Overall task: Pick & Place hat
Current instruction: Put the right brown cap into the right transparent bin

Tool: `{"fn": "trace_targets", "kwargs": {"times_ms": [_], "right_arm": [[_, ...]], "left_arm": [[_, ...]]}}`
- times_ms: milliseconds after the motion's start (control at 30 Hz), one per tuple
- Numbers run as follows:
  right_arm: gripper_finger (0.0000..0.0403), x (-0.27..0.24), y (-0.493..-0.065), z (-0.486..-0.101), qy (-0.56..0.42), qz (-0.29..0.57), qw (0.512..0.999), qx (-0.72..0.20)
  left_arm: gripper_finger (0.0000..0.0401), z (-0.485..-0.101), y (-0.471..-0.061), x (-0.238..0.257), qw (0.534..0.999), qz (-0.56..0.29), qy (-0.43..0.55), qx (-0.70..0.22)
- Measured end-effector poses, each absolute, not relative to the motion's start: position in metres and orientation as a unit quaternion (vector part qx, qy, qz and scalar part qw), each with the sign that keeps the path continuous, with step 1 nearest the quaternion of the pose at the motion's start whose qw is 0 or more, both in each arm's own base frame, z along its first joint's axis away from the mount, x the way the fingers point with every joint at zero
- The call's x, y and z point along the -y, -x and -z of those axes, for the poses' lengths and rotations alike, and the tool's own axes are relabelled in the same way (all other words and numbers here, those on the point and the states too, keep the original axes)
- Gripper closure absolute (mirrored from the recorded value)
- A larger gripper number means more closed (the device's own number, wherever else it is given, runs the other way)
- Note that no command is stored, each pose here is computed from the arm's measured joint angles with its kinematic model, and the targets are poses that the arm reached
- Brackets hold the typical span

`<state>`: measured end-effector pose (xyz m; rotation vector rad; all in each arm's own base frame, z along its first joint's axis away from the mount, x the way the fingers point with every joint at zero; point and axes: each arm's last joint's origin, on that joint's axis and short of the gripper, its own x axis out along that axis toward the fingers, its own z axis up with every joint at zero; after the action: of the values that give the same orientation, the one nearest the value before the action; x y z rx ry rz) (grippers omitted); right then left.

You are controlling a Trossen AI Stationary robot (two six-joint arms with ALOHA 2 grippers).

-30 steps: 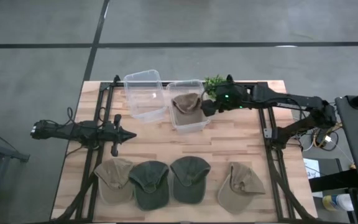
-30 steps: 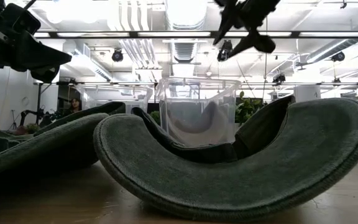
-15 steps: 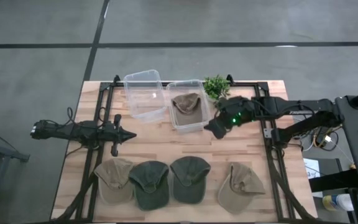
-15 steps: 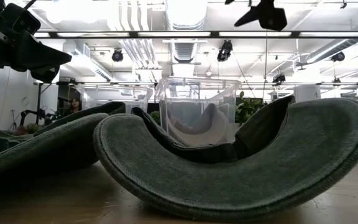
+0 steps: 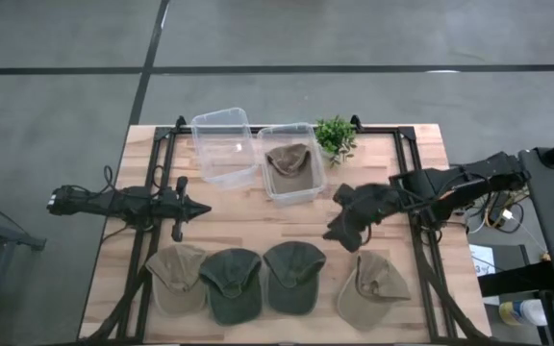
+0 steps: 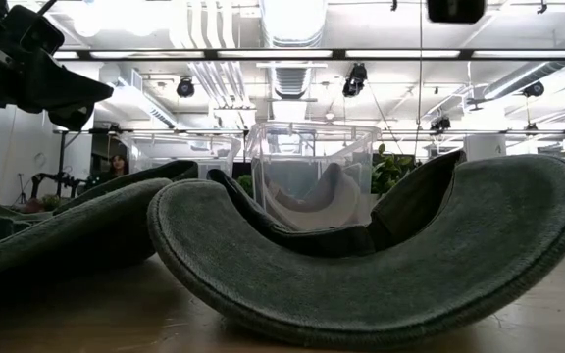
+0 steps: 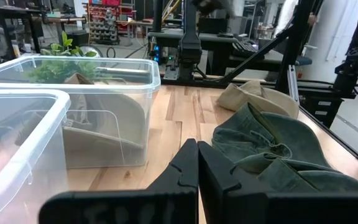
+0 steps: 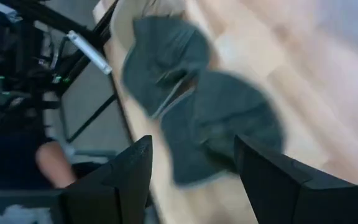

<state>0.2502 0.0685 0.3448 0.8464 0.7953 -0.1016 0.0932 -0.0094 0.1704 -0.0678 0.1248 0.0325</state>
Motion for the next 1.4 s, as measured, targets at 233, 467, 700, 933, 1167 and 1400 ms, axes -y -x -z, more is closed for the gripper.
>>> {"fn": "trace_targets", "kwargs": {"times_ms": [233, 467, 700, 933, 1167, 1400], "right_arm": [[0.0184, -0.103, -0.244, -0.333, -0.476, 0.059, 0.771, -0.419], [0.0184, -0.141, -0.246, -0.313, -0.530, 0.093, 0.702, -0.466], [0.0184, -0.186, -0.242, -0.283, -0.559, 0.135, 0.615, -0.540], [0.0184, -0.237, -0.221, -0.252, -0.580, 0.216, 0.528, -0.582], [0.0184, -0.280, -0.190, -0.223, -0.582, 0.301, 0.468, -0.593], [0.0184, -0.300, -0.184, -0.195, -0.548, 0.317, 0.506, -0.586]], "left_arm": [[0.0401, -0.170, -0.093, 0.009, 0.997, -0.016, 0.034, -0.063], [0.0401, -0.170, -0.093, 0.009, 0.997, -0.016, 0.034, -0.063], [0.0401, -0.170, -0.093, 0.009, 0.997, -0.016, 0.034, -0.063], [0.0401, -0.170, -0.093, 0.009, 0.997, -0.016, 0.034, -0.063], [0.0401, -0.170, -0.093, 0.009, 0.997, -0.016, 0.034, -0.063], [0.0401, -0.170, -0.093, 0.009, 0.997, -0.016, 0.034, -0.063]]}}
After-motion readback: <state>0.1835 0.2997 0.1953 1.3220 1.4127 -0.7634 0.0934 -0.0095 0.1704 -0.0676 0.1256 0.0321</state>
